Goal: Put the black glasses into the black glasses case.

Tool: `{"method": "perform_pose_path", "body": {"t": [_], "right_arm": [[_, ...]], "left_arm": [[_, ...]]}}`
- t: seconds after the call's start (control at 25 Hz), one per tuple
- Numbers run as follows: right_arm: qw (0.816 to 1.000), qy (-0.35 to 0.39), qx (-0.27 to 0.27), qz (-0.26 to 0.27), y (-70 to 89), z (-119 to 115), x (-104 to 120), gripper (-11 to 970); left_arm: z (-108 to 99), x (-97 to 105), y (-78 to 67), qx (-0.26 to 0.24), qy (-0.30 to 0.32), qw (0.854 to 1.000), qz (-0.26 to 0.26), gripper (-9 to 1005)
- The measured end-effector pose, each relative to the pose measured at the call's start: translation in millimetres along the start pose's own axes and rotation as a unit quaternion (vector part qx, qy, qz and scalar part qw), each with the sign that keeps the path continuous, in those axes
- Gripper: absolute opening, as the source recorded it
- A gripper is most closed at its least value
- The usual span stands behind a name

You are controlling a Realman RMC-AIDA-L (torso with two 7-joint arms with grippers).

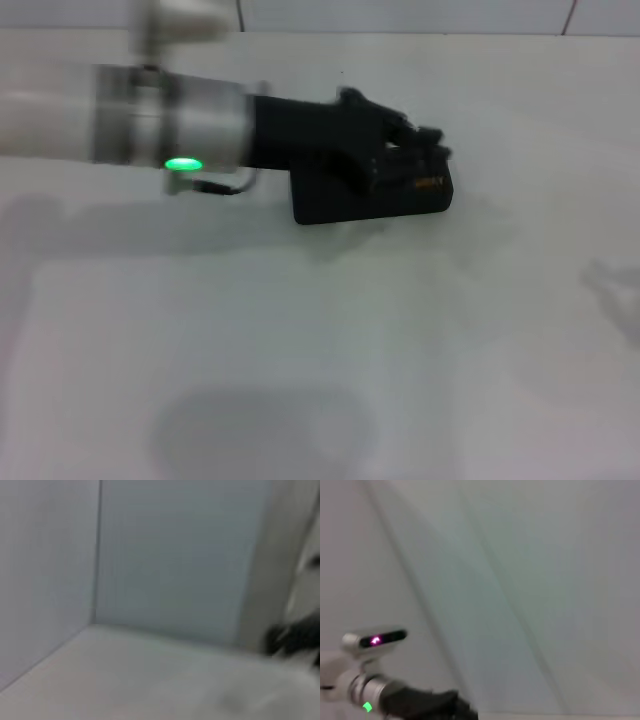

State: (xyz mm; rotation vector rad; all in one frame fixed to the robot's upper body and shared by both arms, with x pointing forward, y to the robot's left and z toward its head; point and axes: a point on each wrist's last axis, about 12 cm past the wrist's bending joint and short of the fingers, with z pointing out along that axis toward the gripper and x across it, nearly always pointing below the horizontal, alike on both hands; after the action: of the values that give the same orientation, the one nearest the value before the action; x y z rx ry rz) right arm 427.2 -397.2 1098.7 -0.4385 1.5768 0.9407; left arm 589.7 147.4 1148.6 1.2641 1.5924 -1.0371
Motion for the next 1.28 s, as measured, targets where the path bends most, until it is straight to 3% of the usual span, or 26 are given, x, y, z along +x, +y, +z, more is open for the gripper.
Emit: {"method": "perform_pose_path", "body": {"t": [0.12,0.16,0.2,0.28,0.52,0.56,0.64,0.88,1.16,1.28], "right_arm": [[0.998,0.007,-0.066,-0.011,3.2,23,-6,182],[0.993,0.017,-0.116,-0.015,5.3,46,-10,219],[0.993,0.017,-0.116,-0.015,5.3,46,-10,255],[0.986,0.031,-0.16,-0.019,6.8,69,-13,328],[0.964,0.059,-0.258,-0.025,10.8,129,-29,480],[0.96,0.063,-0.272,-0.028,11.4,139,-34,503],[0.957,0.067,-0.281,-0.029,12.0,147,-38,550],[0.947,0.087,-0.308,-0.027,16.2,167,-44,610],[0.939,0.1,-0.327,-0.03,24.2,183,-40,681],[0.94,0.096,-0.325,-0.029,24.4,182,-40,785]], "left_arm": [[-35,-5,-12.6,0.042,-0.06,0.997,-0.009,188],[-44,-3,-15.0,0.048,-0.074,0.996,-0.007,204],[-56,3,-20.2,0.058,-0.096,0.994,0.003,219],[-74,15,-27.5,0.055,-0.131,0.99,0.02,251],[-105,45,-33.5,0.043,-0.136,0.989,-0.024,345],[-107,48,-34.2,0.043,-0.136,0.989,-0.027,361],[-112,55,-36.7,0.041,-0.137,0.989,-0.033,613],[-117,65,-42.8,0.033,-0.14,0.989,-0.031,731],[-116,65,-44.7,0.037,-0.144,0.989,-0.027,732],[-116,65,-44.9,0.037,-0.143,0.989,-0.027,732]]}}
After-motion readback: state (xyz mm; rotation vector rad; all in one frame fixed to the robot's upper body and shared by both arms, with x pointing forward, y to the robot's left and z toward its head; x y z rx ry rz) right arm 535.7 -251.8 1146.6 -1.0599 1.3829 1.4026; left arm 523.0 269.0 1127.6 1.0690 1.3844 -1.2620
